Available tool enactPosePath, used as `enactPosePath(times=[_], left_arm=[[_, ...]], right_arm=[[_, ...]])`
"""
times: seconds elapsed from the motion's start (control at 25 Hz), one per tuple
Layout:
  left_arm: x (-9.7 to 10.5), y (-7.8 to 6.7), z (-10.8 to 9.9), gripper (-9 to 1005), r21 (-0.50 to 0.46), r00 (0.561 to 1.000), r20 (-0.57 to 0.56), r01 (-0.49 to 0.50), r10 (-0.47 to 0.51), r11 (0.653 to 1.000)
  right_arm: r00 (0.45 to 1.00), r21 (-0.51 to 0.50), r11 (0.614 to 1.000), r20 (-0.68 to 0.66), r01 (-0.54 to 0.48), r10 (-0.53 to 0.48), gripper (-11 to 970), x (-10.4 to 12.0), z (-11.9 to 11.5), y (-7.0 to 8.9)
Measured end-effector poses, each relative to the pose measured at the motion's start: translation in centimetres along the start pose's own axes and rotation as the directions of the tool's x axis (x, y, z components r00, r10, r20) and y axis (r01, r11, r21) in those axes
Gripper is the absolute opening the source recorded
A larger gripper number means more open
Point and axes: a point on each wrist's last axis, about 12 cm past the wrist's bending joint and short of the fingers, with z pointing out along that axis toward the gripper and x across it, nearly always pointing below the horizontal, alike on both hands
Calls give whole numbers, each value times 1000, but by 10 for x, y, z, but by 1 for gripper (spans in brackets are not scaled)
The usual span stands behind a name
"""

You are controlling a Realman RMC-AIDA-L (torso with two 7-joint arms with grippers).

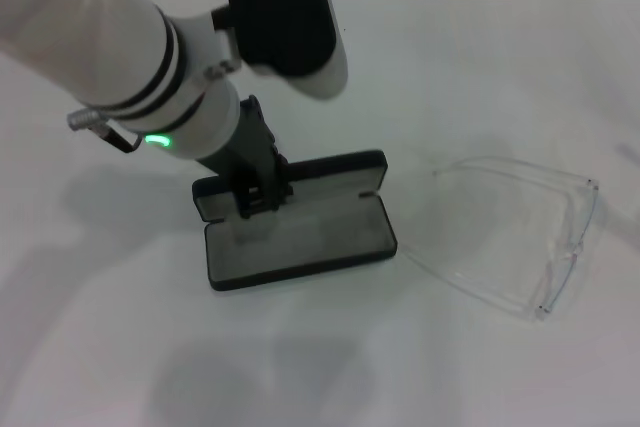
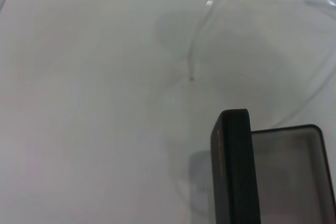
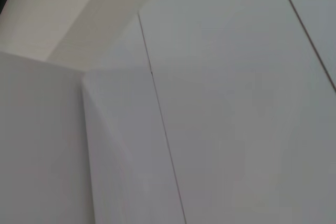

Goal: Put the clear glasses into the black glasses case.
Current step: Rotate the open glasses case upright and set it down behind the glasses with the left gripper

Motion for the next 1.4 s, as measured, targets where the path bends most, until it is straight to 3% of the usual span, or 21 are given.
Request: enactPosePath(times=[0.08, 0.44, 0.84, 1.4], left_arm=[[0, -9, -2, 207, -24, 996, 9, -84, 85, 996], [-12, -33, 17, 206, -126, 975, 29, -216, 221, 968], [-25, -42, 36, 206, -181, 961, 30, -266, 276, 947], [-36, -50, 45, 205, -208, 958, 90, -249, 271, 946]], right_arm=[[1000, 3, 1000, 13, 5, -5, 870, -2, -2, 1], [999, 0, 1000, 34, 3, -3, 870, -4, -2, 1], [999, 4, 1000, 43, 9, -9, 870, -7, -2, 0], [999, 14, 1000, 44, 8, -9, 870, -7, -5, 1]])
